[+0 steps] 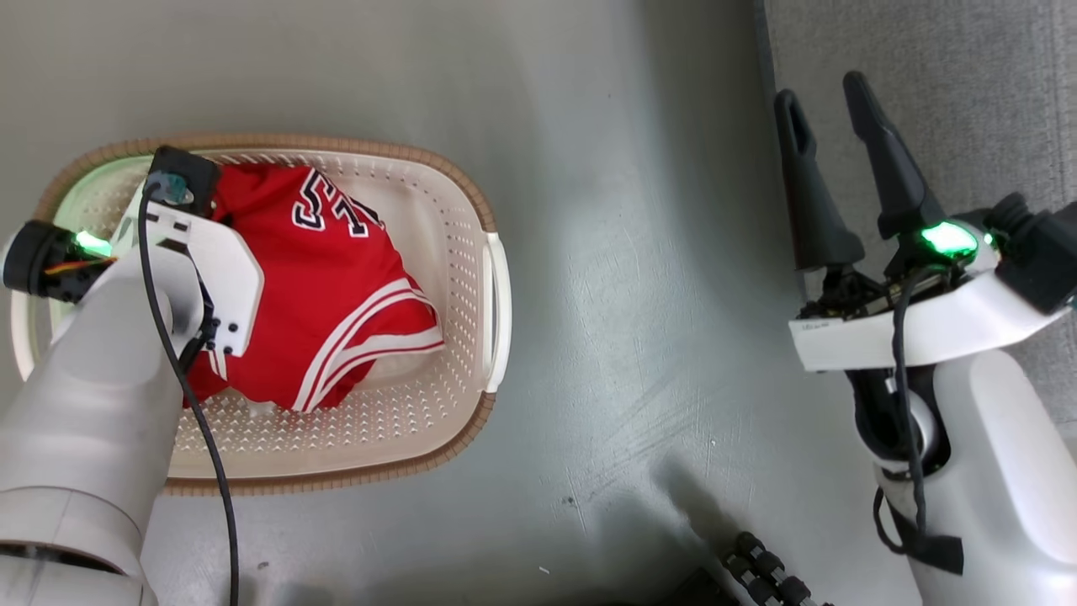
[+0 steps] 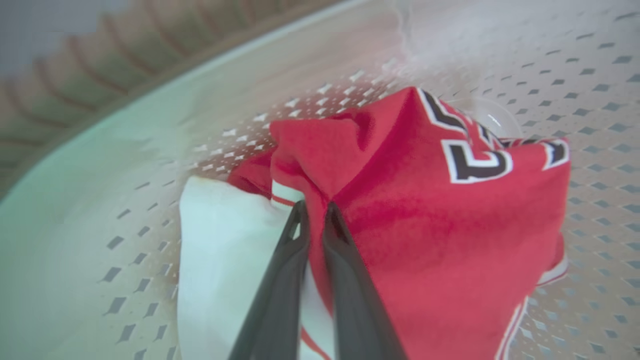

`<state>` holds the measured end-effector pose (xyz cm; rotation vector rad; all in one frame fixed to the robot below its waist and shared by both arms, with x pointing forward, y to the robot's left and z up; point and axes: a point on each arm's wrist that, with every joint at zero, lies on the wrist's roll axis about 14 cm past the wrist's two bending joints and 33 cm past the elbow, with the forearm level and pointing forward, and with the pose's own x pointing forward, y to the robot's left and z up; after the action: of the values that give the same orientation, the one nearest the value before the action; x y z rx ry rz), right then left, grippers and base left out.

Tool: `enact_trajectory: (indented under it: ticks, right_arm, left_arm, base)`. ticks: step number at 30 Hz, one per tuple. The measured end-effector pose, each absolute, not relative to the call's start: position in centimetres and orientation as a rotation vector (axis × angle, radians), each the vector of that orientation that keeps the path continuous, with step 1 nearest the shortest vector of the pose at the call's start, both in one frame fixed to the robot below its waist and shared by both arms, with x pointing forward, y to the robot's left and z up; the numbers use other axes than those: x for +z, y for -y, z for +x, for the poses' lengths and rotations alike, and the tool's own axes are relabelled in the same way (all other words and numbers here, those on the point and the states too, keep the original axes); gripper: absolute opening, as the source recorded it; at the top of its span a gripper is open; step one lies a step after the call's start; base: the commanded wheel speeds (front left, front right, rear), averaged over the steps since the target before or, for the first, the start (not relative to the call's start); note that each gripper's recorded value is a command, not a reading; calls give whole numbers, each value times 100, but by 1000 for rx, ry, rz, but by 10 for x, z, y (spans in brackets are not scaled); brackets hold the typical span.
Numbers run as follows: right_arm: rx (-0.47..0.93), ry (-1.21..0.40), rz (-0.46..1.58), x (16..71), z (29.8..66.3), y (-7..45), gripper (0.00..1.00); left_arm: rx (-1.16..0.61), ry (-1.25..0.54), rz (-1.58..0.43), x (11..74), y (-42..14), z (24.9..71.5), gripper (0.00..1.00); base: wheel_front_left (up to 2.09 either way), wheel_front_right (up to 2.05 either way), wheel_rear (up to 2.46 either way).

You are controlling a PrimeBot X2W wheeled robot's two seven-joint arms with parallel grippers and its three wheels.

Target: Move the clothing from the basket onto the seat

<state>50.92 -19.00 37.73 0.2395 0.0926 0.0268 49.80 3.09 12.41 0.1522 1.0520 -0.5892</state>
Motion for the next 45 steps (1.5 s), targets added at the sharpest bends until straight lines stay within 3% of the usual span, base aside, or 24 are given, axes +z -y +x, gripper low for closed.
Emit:
enact_trajectory:
  ticks: [29,45]
  right_arm:
    - [42,96,251,474,506,190,100]
    - [38,123,271,508,459,187,100]
  left_arm:
    - [-542,-737,61,234,-32,490,0]
    - [-441,-557,-87,323,-36,480,0]
  base:
    - [0,0,0]
    - [0,0,0]
